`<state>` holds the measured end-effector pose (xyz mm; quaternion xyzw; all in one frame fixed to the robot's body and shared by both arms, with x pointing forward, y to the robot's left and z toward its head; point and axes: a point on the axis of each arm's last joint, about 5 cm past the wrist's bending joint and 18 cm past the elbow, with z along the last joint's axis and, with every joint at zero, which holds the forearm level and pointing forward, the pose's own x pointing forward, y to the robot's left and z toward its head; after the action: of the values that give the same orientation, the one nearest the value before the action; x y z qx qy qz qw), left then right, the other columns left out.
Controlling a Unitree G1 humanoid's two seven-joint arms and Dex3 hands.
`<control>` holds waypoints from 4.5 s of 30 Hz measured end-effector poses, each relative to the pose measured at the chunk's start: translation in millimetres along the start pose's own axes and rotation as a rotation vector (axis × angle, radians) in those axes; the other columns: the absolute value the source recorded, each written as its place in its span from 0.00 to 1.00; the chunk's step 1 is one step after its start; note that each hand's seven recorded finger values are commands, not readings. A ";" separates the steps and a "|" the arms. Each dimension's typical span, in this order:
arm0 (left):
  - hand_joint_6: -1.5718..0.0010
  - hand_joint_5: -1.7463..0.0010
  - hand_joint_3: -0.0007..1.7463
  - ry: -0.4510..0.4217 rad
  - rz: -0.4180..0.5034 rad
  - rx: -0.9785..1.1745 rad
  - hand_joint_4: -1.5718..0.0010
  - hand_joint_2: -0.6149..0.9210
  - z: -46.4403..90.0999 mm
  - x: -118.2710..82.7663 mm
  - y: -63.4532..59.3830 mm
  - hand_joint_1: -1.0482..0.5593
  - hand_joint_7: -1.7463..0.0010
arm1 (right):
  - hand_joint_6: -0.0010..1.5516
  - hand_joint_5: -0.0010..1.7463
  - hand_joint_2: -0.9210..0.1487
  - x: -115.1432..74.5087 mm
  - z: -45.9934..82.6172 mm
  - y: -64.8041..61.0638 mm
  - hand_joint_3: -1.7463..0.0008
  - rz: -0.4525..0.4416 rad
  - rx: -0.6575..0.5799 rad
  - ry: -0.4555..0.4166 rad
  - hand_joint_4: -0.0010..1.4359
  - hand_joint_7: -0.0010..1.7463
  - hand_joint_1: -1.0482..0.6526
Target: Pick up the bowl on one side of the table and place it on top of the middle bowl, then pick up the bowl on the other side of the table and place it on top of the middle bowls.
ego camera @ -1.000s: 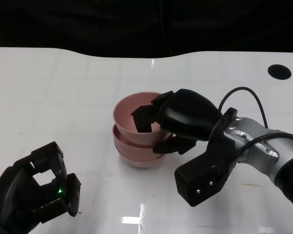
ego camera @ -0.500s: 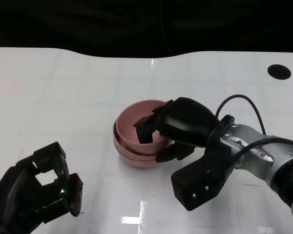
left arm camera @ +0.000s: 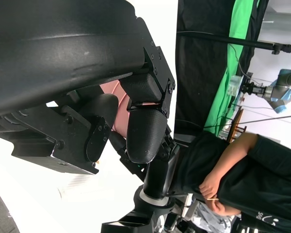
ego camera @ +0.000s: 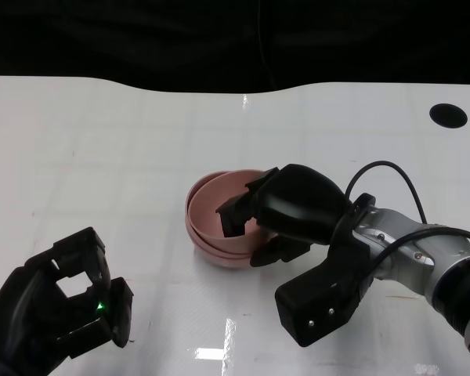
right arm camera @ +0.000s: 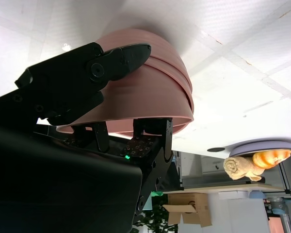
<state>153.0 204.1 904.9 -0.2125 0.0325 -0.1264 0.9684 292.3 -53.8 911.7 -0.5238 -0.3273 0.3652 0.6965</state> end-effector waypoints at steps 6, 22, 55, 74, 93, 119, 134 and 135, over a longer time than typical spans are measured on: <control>0.45 0.00 0.81 0.000 0.000 0.000 0.29 1.00 0.0 0.0 0.0 0.86 0.00 | 0.54 1.00 0.00 0.7 -0.4 -1.1 0.92 0.002 -0.006 -0.004 0.59 0.57 0.47; 0.44 0.00 0.82 0.008 0.006 -0.009 0.28 1.00 -3.1 0.3 1.7 0.87 0.00 | 0.00 0.00 0.00 -1.3 -3.2 -4.3 0.60 0.168 -0.125 0.045 0.00 0.00 0.00; 0.46 0.00 0.81 0.009 0.006 -0.009 0.30 1.00 -1.2 0.2 3.4 0.86 0.00 | 0.07 0.02 0.00 -82.2 -34.4 -11.9 0.79 -0.233 0.283 0.247 0.06 0.02 0.08; 0.47 0.00 0.82 0.014 0.015 -0.002 0.30 1.00 -0.1 0.0 6.4 0.86 0.00 | 0.49 1.00 0.30 -122.2 -16.4 31.8 0.43 -0.639 1.586 0.325 0.59 0.84 0.52; 0.49 0.00 0.81 0.026 0.024 -0.002 0.31 1.00 0.7 -0.4 7.6 0.86 0.00 | 0.55 1.00 0.22 -146.4 1.5 47.2 0.52 -0.579 1.872 0.242 0.59 0.78 0.57; 0.49 0.00 0.82 -0.016 0.035 -0.016 0.34 1.00 -2.9 0.0 7.7 0.82 0.00 | 0.43 1.00 0.26 -172.1 -2.2 58.8 0.32 -0.707 1.908 0.253 0.62 0.99 0.60; 0.48 0.00 0.82 -0.030 0.053 -0.025 0.34 1.00 -3.7 -0.8 11.8 0.82 0.00 | 0.43 1.00 0.30 -172.5 -1.8 62.8 0.32 -0.731 1.883 0.236 0.63 0.98 0.59; 0.48 0.00 0.82 -0.030 0.053 -0.024 0.34 1.00 -3.7 -0.7 11.8 0.82 0.00 | 0.44 1.00 0.30 -172.4 -1.7 62.8 0.32 -0.730 1.883 0.237 0.63 0.98 0.59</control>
<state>154.6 213.1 896.6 -0.2251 0.0251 -0.0969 0.9692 193.8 -189.9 837.8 0.3365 0.0242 0.1853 0.9230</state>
